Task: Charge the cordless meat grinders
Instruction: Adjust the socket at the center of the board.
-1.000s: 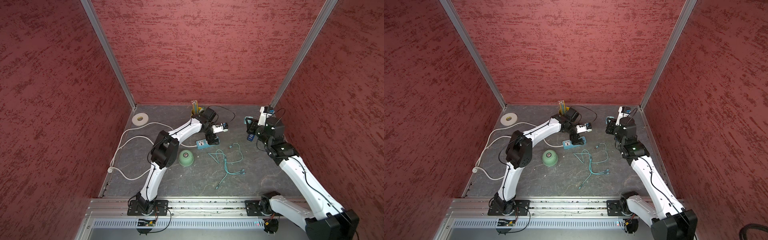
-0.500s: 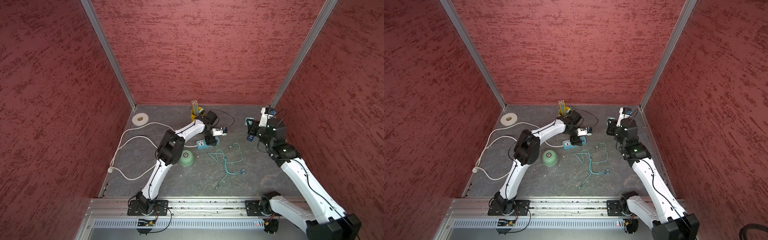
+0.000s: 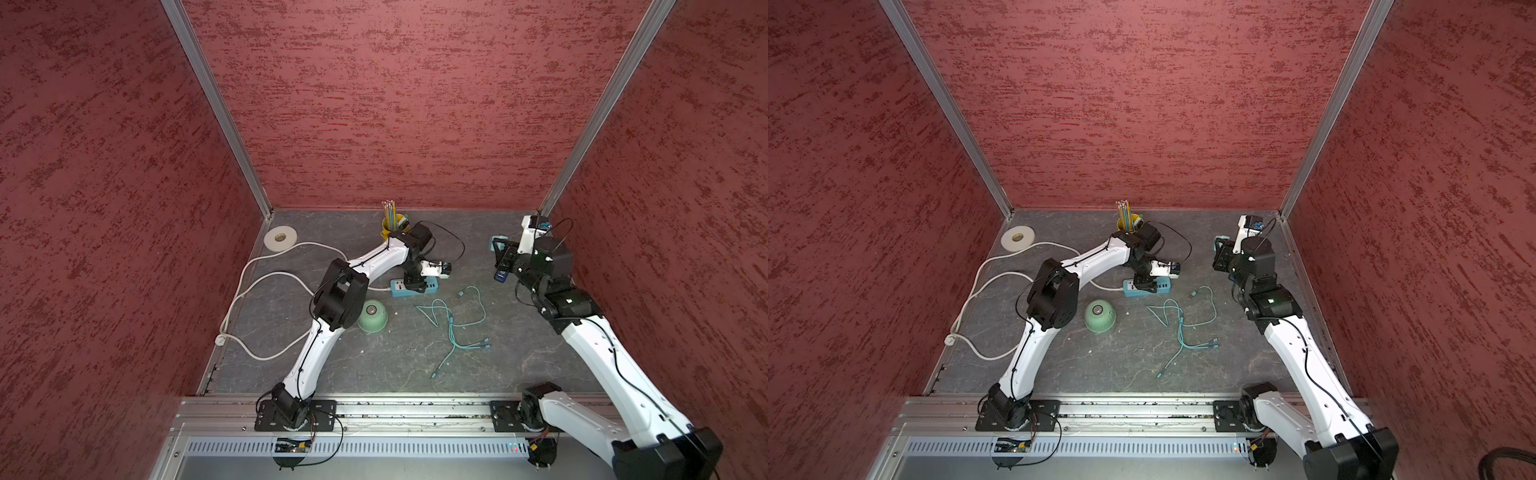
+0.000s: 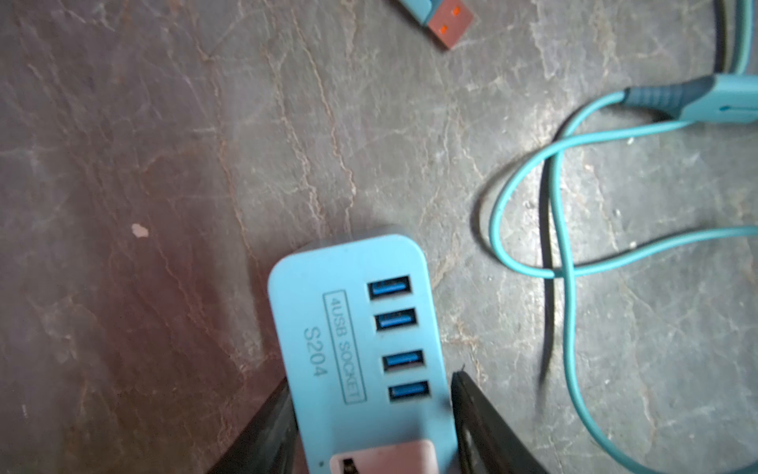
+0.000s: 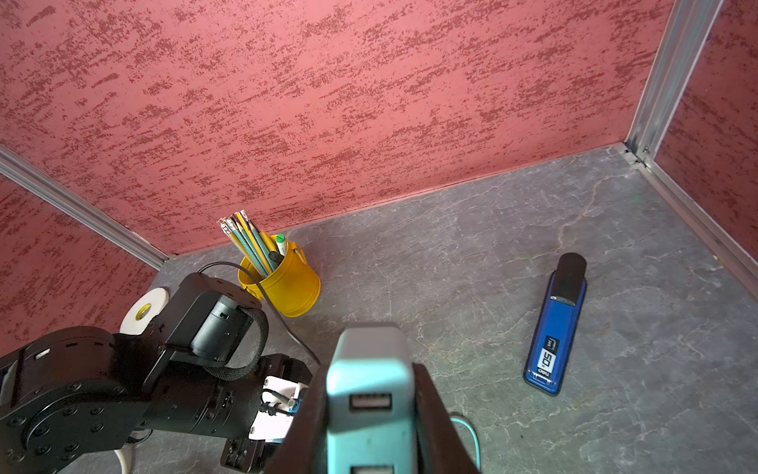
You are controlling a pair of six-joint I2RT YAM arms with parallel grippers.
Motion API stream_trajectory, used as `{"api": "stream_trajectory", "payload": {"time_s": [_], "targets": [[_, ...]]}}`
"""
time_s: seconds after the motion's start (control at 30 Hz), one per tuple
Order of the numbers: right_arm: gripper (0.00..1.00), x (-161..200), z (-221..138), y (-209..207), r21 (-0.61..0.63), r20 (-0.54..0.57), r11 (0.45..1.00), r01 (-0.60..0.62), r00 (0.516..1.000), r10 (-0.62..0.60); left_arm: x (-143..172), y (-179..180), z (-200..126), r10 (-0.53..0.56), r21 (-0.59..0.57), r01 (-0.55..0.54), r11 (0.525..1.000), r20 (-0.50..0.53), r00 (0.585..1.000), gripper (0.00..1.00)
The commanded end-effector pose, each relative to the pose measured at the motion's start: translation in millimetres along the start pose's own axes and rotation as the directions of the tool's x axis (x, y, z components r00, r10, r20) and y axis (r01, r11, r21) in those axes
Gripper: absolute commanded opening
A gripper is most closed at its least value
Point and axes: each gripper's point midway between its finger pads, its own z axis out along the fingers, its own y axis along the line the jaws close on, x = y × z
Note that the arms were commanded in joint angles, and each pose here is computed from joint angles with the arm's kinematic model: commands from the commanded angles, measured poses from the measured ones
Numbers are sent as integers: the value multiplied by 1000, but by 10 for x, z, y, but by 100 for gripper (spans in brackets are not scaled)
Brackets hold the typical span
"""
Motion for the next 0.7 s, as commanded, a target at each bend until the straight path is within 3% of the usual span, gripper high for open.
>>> {"api": "stream_trajectory", "payload": {"time_s": [0.0, 0.2, 0.43, 0.57, 0.67], "targets": [[0, -92, -64, 1, 1, 29, 1000, 16, 999, -16, 174, -84, 98, 74, 65, -72, 995, -43, 996, 57], [0, -73, -55, 1, -2, 24, 999, 34, 999, -34, 239, -84, 102, 158, 77, -154, 985, -50, 986, 62], [0, -87, -44, 54, -33, 43, 997, 73, 997, -71, 84, -19, -16, 157, 15, -158, 987, 30, 987, 89], [0, -182, -42, 119, -53, 78, 990, 132, 989, -127, -243, 23, -407, 145, -87, -130, 988, 190, 971, 95], [0, -295, 11, 232, -89, 124, 975, 202, 974, -191, -539, 105, -944, 123, -227, -36, 973, 383, 916, 98]]}}
